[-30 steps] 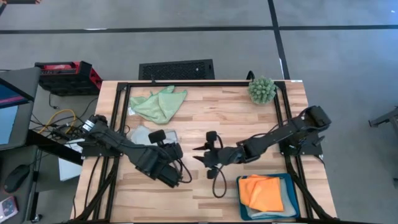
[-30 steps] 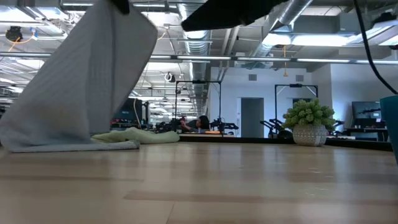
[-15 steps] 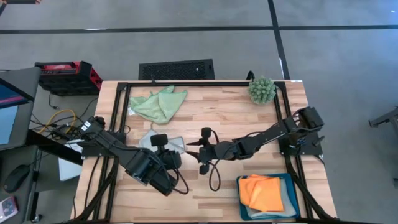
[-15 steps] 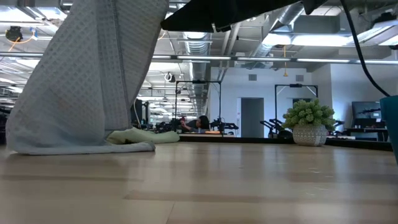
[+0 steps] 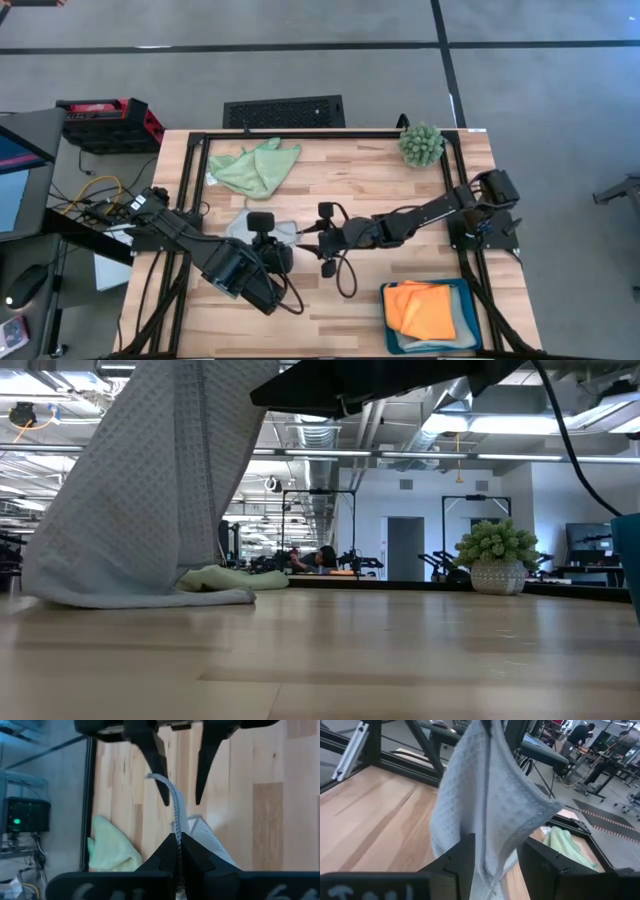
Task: Fold microfiber towels
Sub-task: Fold the gray towel
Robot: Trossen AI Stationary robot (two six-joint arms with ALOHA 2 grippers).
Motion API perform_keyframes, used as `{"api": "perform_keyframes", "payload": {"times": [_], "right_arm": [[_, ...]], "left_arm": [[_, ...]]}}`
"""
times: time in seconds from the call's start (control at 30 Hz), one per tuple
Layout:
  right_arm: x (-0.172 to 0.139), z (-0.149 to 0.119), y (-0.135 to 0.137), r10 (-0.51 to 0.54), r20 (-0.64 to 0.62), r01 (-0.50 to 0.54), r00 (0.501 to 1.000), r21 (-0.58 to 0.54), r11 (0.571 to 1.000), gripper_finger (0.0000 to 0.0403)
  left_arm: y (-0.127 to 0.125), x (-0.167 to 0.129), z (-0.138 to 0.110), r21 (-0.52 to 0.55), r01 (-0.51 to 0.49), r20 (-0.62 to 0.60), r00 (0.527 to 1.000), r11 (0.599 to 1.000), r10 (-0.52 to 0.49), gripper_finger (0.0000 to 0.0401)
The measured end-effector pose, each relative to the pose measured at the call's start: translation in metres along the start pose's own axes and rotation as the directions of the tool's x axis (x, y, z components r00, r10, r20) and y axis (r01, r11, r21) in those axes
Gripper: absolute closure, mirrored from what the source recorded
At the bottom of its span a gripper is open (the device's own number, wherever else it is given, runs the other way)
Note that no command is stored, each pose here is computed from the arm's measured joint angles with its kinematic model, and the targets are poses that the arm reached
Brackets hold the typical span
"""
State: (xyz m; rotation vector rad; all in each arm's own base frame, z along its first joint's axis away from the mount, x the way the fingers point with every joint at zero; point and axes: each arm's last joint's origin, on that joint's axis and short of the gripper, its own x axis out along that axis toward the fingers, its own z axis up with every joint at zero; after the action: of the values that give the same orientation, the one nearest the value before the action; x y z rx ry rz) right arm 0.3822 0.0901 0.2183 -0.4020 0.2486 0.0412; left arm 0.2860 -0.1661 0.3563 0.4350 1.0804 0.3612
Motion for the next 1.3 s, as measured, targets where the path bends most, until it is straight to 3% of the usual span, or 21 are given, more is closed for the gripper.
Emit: {"api": "perform_keyframes", "payload": {"times": [0.43, 0.83, 0.97, 1.13, 1.3], "right_arm": [[0.001, -0.003, -0.003, 0.013, -0.018, -0.013, 1.000, -0.003, 1.000, 0.0245], [-0.008, -0.004, 0.023, 0.104, -0.102, -0.109, 0.989, -0.046, 0.993, 0.0275], [-0.012, -0.004, 0.037, 0.137, -0.132, -0.154, 0.982, -0.126, 0.980, 0.0273], [-0.018, -0.001, 0.049, 0.045, -0.162, -0.074, 0.986, -0.180, 0.981, 0.0275], [-0.022, 0.002, 0.058, 0.055, -0.155, -0.089, 0.986, -0.219, 0.972, 0.0274]], "left_arm": [[0.025, -0.035, 0.014, 0.033, 0.057, 0.117, 0.991, 0.998, -0.061, 0.0401], [0.034, -0.039, 0.017, -0.119, 0.051, 0.148, 0.988, 0.992, -0.033, 0.0401], [0.037, -0.037, 0.018, -0.134, 0.047, 0.142, 0.989, 0.990, -0.028, 0.0401], [0.041, -0.034, 0.019, -0.147, 0.040, 0.135, 0.991, 0.988, -0.020, 0.0401], [0.042, -0.032, 0.020, -0.153, 0.036, 0.131, 0.991, 0.988, -0.016, 0.0401]]}}
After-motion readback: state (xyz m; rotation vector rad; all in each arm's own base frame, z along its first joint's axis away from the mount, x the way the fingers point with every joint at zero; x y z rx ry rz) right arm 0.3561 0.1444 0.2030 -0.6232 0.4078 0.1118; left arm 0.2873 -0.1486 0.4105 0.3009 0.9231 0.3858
